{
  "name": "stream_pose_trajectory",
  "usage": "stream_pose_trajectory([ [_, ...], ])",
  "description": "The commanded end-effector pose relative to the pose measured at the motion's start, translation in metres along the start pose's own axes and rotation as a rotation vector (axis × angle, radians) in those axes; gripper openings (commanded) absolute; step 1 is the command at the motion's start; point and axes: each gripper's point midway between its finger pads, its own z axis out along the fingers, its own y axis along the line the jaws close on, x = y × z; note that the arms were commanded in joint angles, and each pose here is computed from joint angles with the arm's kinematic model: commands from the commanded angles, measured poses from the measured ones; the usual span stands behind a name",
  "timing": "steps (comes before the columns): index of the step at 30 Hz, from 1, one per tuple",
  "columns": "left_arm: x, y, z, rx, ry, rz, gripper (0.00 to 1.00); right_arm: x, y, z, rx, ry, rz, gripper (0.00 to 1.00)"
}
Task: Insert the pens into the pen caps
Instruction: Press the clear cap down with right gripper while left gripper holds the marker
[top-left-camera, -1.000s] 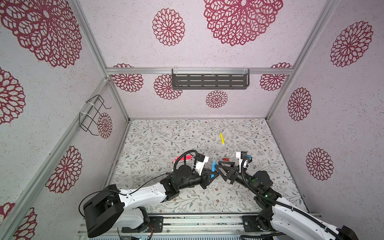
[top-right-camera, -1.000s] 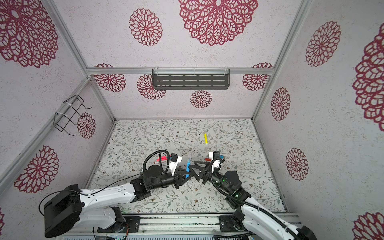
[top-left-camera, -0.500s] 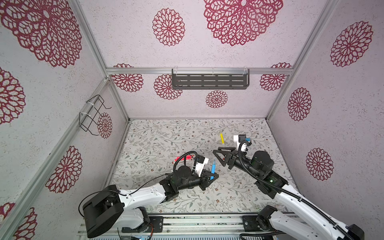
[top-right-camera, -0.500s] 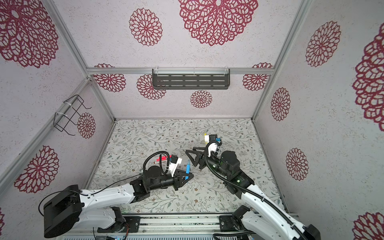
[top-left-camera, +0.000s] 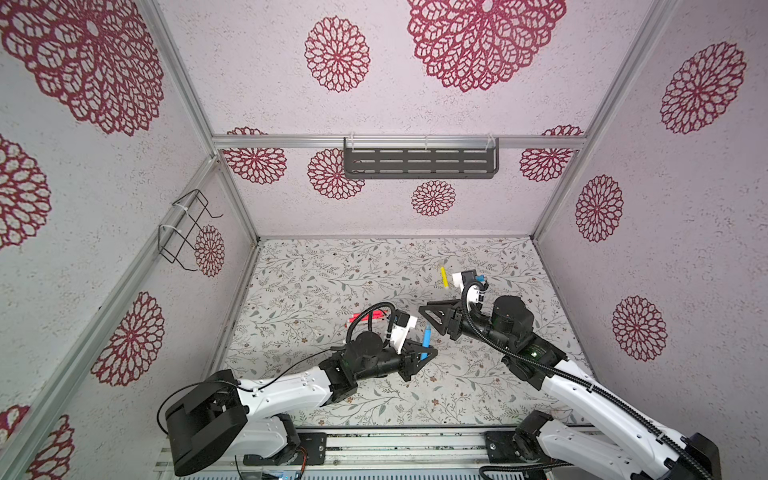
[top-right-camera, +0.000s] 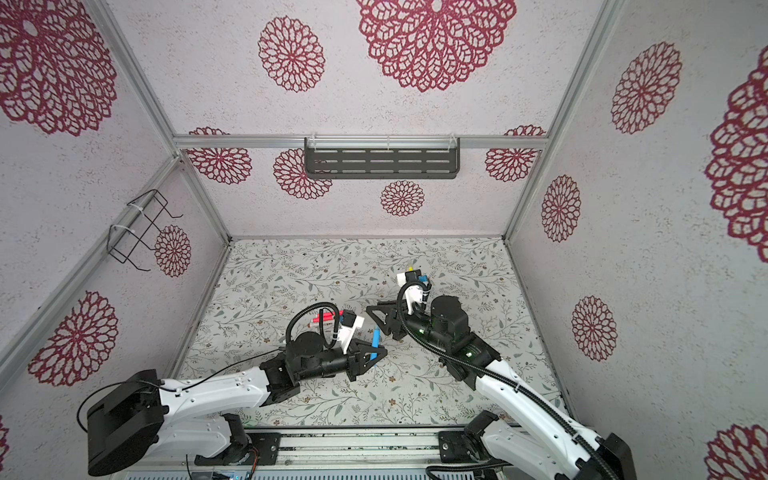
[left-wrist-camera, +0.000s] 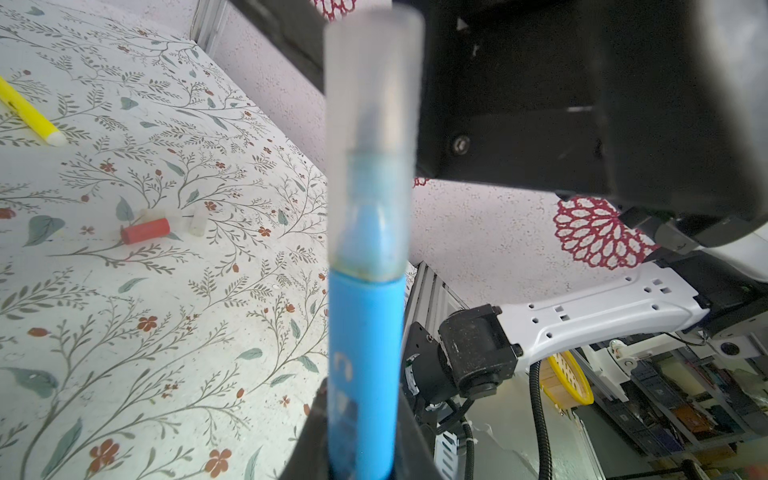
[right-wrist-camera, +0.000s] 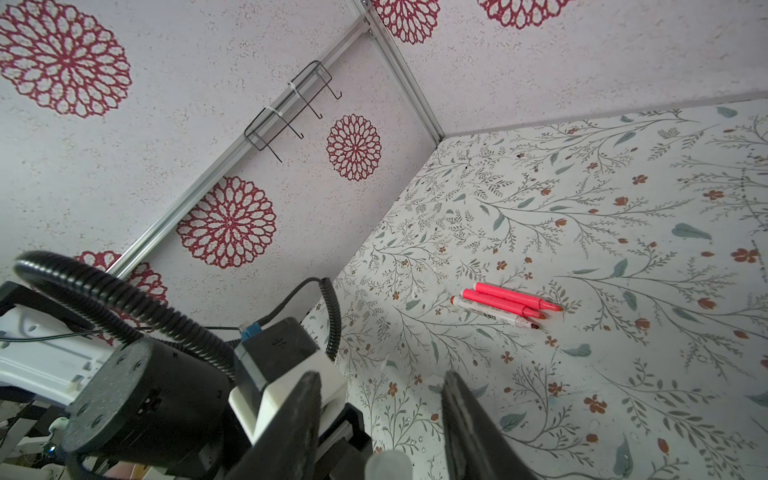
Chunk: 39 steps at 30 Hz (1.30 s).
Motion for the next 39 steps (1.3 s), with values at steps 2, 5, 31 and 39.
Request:
stream_pose_trajectory([
  [2, -0.012, -0.005, -0.003, 0.015, -0.038, 0.008, 0.00, -0.003, 0.011, -0.005, -0.037, -0.016, -0.036, 0.45],
  [5, -0.013, -0.005, -0.003, 0.015, -0.039, 0.012, 0.00, 0.001, 0.009, -0.005, -0.029, -0.008, -0.036, 0.41],
  [31, -0.064, -0.007, -0.032, 0.062, -0.164, 0.047, 0.00, 0.090, -0.027, -0.010, 0.108, 0.146, 0.033, 0.00],
  [39, -0.090, -0.014, -0.049, 0.135, -0.224, 0.052, 0.00, 0.137, 0.002, -0.005, -0.035, 0.315, 0.003, 0.00],
])
